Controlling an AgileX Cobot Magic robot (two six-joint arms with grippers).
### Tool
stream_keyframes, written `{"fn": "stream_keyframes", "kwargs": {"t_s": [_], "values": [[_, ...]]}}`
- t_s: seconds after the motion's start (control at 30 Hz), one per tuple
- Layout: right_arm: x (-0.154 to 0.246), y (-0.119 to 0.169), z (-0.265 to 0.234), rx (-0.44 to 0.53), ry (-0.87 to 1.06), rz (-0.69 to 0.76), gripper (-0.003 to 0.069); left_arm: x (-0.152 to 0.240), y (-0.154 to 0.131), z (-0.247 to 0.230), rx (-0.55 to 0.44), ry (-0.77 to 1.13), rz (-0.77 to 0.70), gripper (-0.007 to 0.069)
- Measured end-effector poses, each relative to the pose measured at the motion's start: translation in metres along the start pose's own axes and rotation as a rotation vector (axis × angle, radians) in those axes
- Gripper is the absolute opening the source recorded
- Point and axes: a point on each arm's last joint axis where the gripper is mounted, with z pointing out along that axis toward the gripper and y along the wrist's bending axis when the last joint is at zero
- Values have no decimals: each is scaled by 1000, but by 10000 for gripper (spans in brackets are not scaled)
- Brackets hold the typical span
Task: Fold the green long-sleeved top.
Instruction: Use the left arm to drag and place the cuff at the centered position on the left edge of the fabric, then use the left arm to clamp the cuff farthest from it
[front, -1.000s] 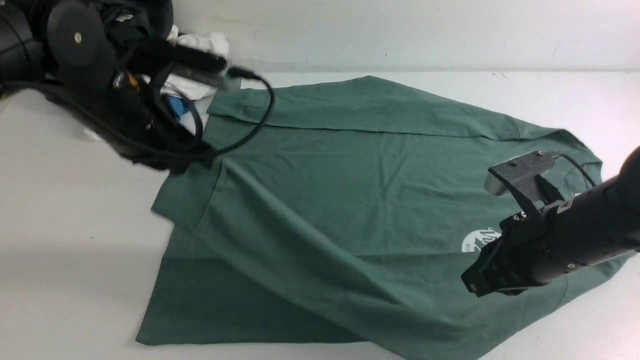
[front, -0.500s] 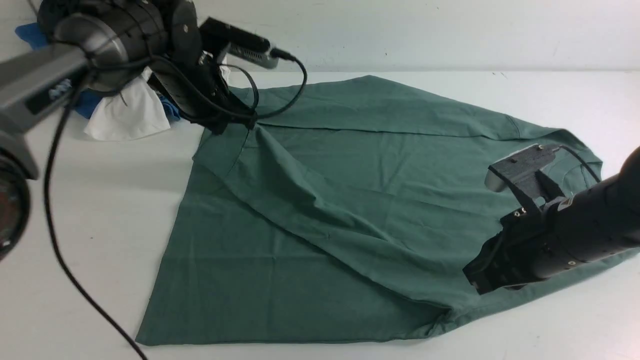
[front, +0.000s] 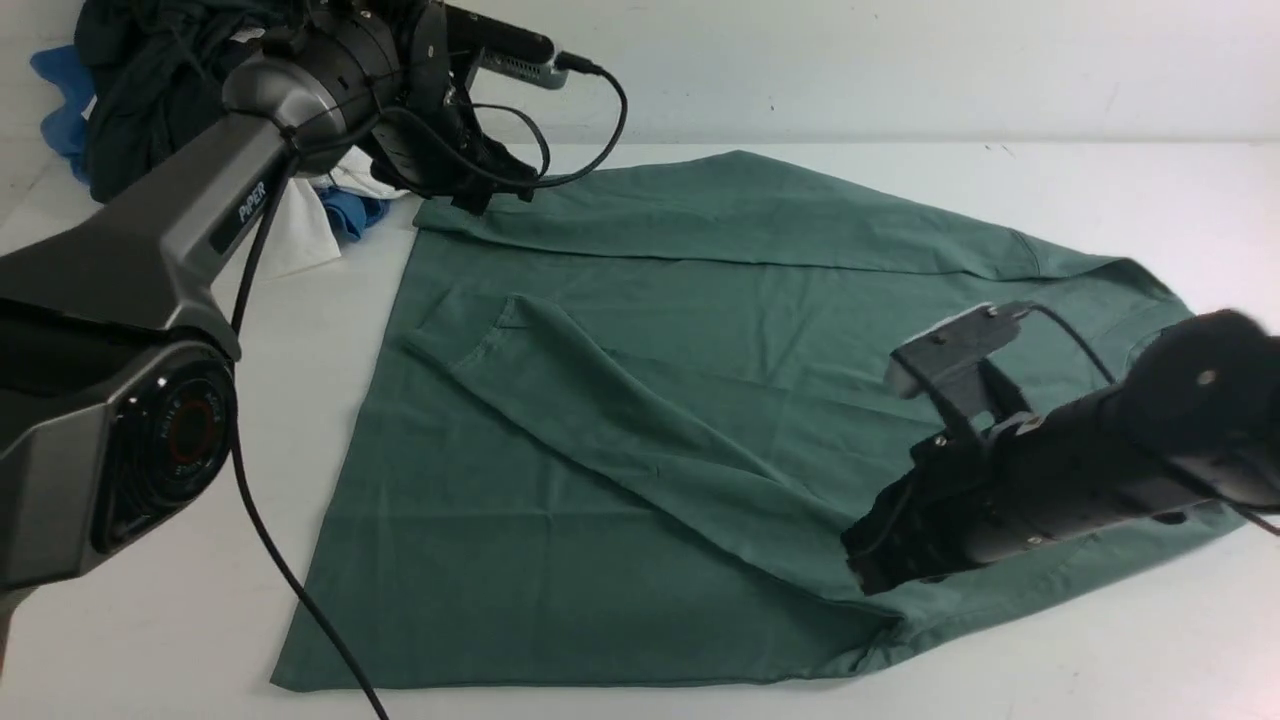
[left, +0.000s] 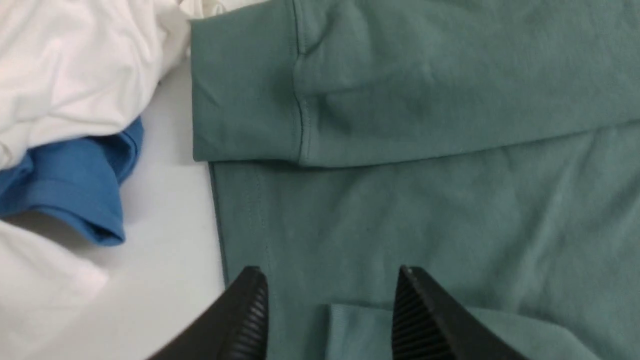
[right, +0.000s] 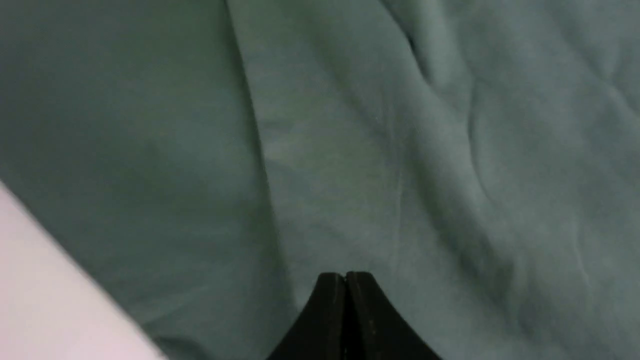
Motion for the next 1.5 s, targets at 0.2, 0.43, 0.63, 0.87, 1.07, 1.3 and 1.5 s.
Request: {"fn": "stream_keyframes", "kwargs": {"t_s": [0.2,0.43,0.63,0.87,1.07,1.3,1.5], "values": [[10,-7,32,20,64,-24,-5,16,-4,33,3,64,-45,193],[15,-6,28,-4,176,-77,-5,12,4,35,42,9,-130,237],[17,-2,15,-12,200,-60,-5,15,49,48,123,-63,-307,368],[4,9,-18,-33,90,-78,-5,26,74,81,94,-154,-344,382],[-1,12,-22,-41,45,-90,-5,33,67,100,87,-174,-305,338],[-1,12,-22,-50,36,-80,-5,28,55,98,87,-212,-162,29],[-1,12,-22,-51,37,-80,-5,13,56,67,97,-205,-137,23]]}}
